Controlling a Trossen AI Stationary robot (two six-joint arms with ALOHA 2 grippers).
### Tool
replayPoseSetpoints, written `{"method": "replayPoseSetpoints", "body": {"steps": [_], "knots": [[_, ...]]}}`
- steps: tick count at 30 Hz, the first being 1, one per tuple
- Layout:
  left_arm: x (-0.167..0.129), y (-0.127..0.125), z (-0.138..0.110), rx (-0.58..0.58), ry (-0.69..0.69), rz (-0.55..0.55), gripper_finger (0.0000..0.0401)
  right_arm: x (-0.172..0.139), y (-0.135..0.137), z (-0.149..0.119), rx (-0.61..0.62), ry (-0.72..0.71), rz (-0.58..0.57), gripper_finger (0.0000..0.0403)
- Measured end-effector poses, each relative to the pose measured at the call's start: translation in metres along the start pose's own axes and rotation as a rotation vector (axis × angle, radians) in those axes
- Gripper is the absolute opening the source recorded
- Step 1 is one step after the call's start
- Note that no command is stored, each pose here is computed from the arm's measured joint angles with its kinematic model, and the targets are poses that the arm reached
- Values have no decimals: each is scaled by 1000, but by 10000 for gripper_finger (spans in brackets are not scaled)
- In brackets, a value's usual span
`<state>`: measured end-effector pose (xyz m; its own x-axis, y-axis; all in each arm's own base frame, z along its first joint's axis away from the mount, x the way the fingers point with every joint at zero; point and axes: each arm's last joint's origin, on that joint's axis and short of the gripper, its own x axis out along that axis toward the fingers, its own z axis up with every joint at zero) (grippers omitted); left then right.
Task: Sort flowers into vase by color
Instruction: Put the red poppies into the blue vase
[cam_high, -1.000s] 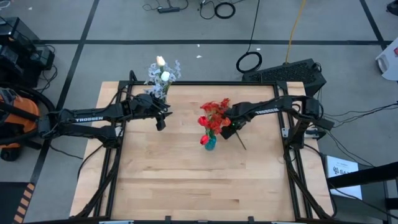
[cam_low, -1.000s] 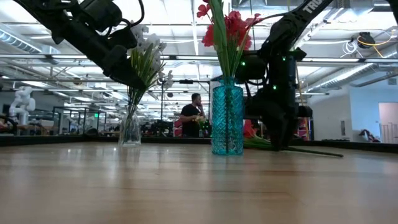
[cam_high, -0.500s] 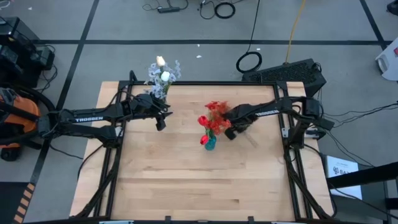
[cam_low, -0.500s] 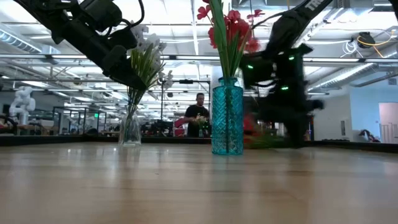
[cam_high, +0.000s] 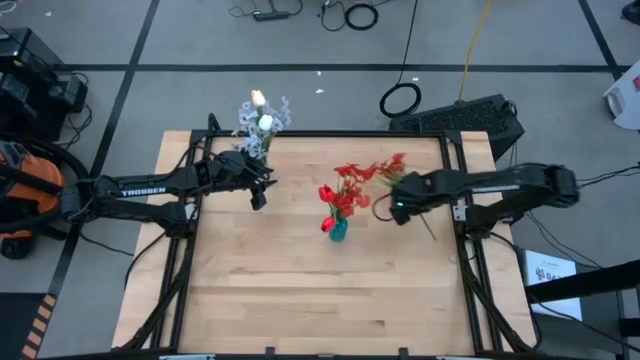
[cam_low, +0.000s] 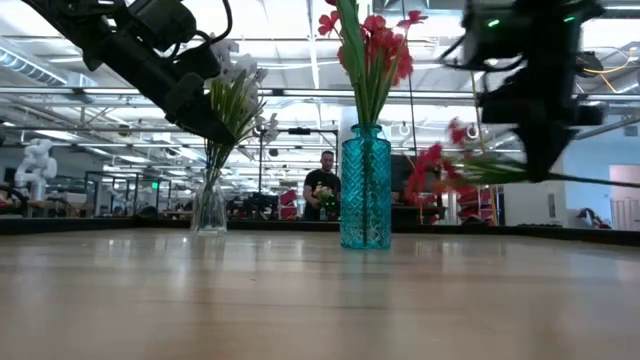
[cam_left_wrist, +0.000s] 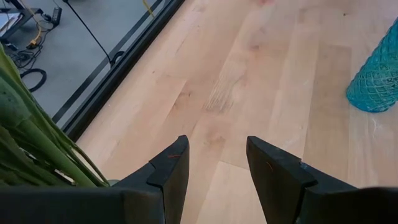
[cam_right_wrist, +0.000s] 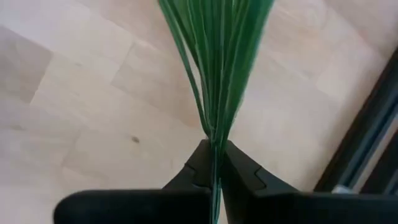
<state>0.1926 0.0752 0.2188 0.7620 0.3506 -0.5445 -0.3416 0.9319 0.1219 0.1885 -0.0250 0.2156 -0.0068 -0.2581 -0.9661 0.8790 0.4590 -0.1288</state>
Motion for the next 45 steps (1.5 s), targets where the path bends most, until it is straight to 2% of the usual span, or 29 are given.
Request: {"method": "replayPoseSetpoints", "body": {"steps": [7, 12, 18, 22, 25, 27, 28, 33, 40, 45], "knots": [[0, 0, 0, -79, 0, 0, 168, -14, -35, -36, 130, -89, 158, 1], [0, 0, 0, -112, 0, 0, 168, -31, -51, -50, 185, -256, 305, 1], [0, 0, 0, -104, 0, 0, 168, -65, -50, -47, 214, -598, 646, 1], [0, 0, 0, -101, -1, 0, 168, -91, -41, -40, 135, -863, 758, 0], [0, 0, 0, -103, -1, -14, 168, -102, -34, -37, -12, -983, 761, 1], [0, -1, 0, -103, -2, -21, 168, -103, -31, -37, -155, -1013, 739, 5], [0, -1, 0, -102, -2, -21, 168, -102, -30, -37, -186, -1009, 741, 7], [0, -1, 0, -96, -2, -24, 168, -102, -23, -36, -136, -991, 779, 7], [0, -1, 0, -73, -2, -27, 168, -100, 7, -40, -189, -1120, 735, 2], [0, -1, 0, -70, -3, -27, 168, -81, 32, -52, -191, -1187, 830, 1]]}}
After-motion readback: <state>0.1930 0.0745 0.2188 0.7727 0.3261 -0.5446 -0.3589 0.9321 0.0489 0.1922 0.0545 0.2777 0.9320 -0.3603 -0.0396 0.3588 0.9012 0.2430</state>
